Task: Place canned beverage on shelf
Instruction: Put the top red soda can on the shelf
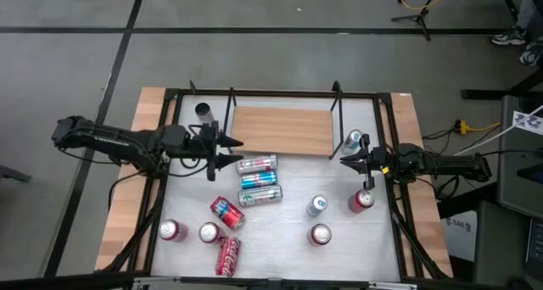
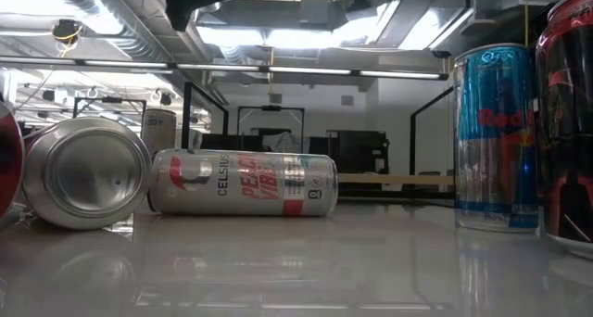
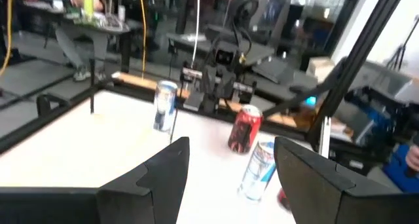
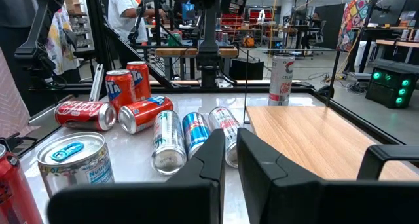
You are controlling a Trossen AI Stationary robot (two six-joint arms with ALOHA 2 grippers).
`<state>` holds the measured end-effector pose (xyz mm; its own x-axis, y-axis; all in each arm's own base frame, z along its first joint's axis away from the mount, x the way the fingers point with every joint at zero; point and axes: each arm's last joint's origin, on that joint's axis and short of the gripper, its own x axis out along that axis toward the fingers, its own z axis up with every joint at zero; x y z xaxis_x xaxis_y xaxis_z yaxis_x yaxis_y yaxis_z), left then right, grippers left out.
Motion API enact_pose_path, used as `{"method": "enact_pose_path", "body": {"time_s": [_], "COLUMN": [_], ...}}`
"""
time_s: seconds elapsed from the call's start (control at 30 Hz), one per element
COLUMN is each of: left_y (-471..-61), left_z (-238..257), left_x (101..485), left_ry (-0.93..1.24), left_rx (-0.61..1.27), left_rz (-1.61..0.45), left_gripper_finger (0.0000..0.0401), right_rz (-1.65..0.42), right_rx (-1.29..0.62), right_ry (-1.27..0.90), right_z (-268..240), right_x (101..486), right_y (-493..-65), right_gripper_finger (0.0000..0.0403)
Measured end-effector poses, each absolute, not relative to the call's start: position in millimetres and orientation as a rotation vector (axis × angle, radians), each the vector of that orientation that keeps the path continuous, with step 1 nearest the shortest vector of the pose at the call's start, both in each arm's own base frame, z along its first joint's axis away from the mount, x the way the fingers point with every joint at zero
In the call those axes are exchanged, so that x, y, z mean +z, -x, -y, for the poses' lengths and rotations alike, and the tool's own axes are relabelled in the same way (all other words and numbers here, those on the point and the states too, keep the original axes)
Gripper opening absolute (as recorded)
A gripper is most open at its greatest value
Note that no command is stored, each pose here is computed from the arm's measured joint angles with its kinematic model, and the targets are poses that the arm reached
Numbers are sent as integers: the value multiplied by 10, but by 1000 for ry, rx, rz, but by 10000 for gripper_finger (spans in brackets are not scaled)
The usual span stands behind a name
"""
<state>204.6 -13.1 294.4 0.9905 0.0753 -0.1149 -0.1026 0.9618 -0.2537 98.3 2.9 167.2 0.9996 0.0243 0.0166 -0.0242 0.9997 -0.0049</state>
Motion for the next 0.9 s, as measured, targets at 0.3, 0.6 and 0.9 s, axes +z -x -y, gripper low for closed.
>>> {"method": "enact_pose_path", "body": {"time_s": [0.3,0.6,0.9], "left_y": [-2134,-2146,-2150], "left_z": [355,488,475], "left_x": [3112,3080,3084], "left_ry": [203,185,205], "left_rx": [32,-10,14], "left_rz": [-401,-447,-440], "left_gripper_finger": [218,218,218], "right_rz": [16,16,16], "right_rx": [24,24,24], "right_ry": [5,5,5], "right_z": [-29,-29,-29], "right_x": [1672,1672,1672], "right_y": [-983,-983,-983], "right_gripper_finger": [33,33,33]}}
